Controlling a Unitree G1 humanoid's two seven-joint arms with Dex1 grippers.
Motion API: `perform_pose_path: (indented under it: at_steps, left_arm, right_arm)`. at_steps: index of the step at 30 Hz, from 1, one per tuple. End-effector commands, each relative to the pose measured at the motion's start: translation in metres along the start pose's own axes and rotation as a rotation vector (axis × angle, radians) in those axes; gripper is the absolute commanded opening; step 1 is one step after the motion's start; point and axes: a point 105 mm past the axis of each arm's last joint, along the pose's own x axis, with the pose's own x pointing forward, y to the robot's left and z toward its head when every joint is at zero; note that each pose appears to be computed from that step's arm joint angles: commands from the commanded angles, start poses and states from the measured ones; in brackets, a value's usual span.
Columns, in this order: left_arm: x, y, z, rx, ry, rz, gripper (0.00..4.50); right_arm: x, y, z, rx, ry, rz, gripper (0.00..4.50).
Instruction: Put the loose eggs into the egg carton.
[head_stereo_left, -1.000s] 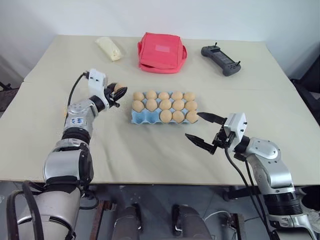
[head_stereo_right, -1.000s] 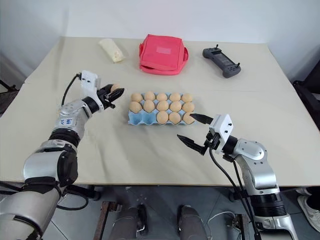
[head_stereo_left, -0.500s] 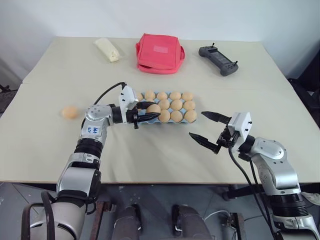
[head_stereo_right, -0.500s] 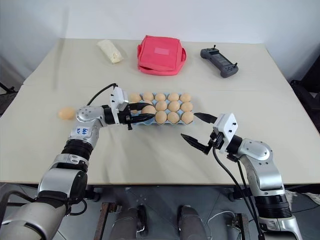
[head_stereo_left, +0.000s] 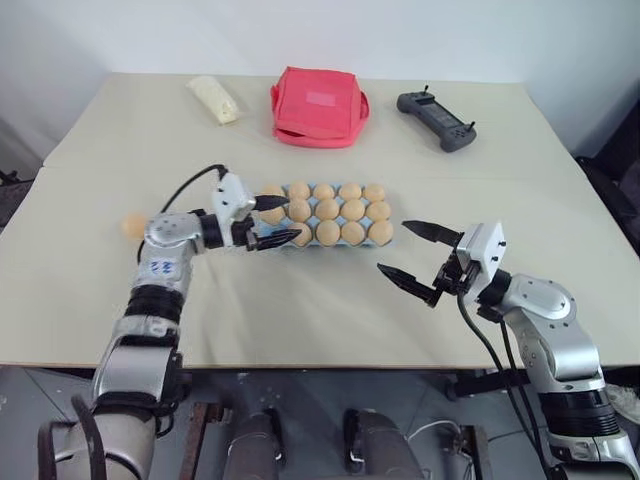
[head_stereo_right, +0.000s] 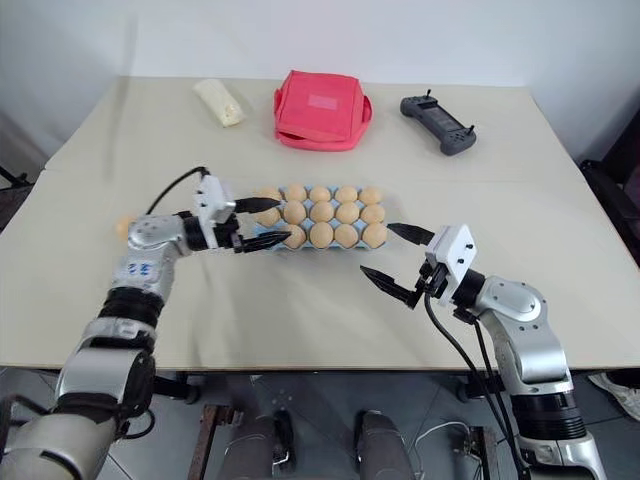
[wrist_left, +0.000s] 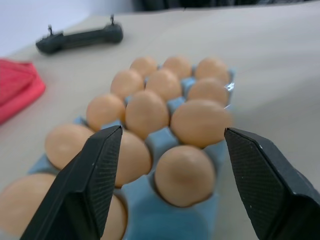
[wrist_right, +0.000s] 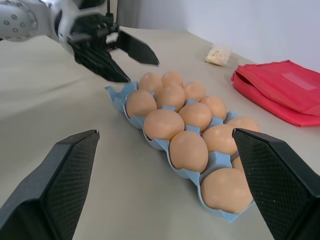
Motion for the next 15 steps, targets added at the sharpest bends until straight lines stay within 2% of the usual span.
perform_pose_path:
  at_steps: [1, 4, 8, 15]
  left_arm:
    - [-0.039, 0.0, 0.014, 0.014, -0.03, 0.099, 4.36]
    - [-0.092, -0.003, 0.003, 0.022, 0.033, 0.284, 4.48]
    - [-0.141, -0.01, -0.011, -0.045, 0.08, 0.505, 4.48]
    - [-0.23, -0.044, -0.041, -0.149, 0.147, 0.978, 4.48]
  right_arm:
    - [0.0, 0.0, 0.013, -0.02, -0.041, 0.039, 4.5]
    - [0.002, 0.003, 0.014, -0.007, -0.058, 0.072, 4.5]
    - [0.005, 0.007, 0.012, 0.0, -0.06, 0.114, 4.5]
    - [0.01, 0.015, 0.008, -0.013, -0.076, 0.182, 4.5]
